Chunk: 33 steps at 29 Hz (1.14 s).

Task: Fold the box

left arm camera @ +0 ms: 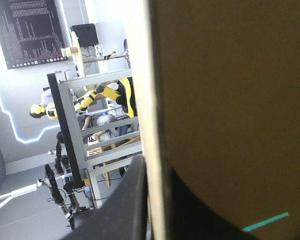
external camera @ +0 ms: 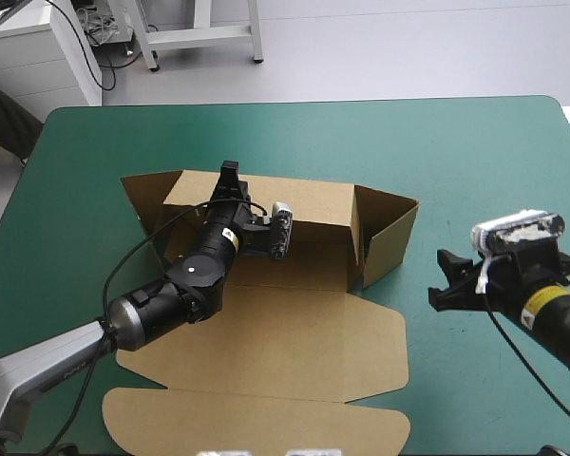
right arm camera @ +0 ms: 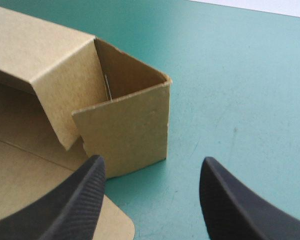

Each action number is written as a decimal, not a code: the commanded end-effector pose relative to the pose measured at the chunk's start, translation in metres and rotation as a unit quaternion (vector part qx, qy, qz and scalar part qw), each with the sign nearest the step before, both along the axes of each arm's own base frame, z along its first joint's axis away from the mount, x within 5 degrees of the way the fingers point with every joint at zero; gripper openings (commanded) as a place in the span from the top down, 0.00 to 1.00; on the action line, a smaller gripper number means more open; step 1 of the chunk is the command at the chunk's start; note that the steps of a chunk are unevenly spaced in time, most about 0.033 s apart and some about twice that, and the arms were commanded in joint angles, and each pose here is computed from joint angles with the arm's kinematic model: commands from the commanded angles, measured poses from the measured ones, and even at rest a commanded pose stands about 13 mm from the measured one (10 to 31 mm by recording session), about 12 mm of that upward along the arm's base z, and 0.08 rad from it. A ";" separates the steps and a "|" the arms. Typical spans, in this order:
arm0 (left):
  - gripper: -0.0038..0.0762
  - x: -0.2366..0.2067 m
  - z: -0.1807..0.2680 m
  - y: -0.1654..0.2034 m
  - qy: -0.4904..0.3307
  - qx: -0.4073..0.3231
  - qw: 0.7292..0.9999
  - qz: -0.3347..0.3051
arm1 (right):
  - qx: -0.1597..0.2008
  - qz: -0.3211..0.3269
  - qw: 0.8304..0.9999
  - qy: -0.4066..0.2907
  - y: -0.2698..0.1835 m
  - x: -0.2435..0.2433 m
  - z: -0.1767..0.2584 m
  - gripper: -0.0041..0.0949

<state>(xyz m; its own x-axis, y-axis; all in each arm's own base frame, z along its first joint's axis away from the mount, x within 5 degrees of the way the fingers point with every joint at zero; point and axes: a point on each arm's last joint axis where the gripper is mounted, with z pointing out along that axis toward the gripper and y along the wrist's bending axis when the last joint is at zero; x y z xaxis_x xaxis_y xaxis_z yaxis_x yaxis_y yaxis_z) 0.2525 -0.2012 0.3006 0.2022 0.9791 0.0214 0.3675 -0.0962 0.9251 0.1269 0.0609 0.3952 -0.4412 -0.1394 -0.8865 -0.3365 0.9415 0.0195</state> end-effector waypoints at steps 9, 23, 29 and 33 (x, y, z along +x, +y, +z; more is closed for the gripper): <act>0.96 -0.003 0.004 -0.002 0.003 -0.020 1.000 -0.012 | -0.054 0.012 0.998 -0.021 0.043 0.074 0.051 0.46; 0.96 0.000 0.020 -0.005 -0.013 -0.033 0.999 -0.014 | -0.046 0.053 0.996 0.062 0.047 0.176 0.039 0.46; 0.96 0.000 0.021 -0.005 -0.016 -0.017 1.000 -0.019 | -0.077 0.064 0.991 0.090 0.053 0.204 0.014 0.46; 0.96 0.000 0.021 -0.005 -0.014 -0.019 1.000 -0.019 | -0.089 0.067 0.986 0.127 0.051 0.214 -0.002 0.51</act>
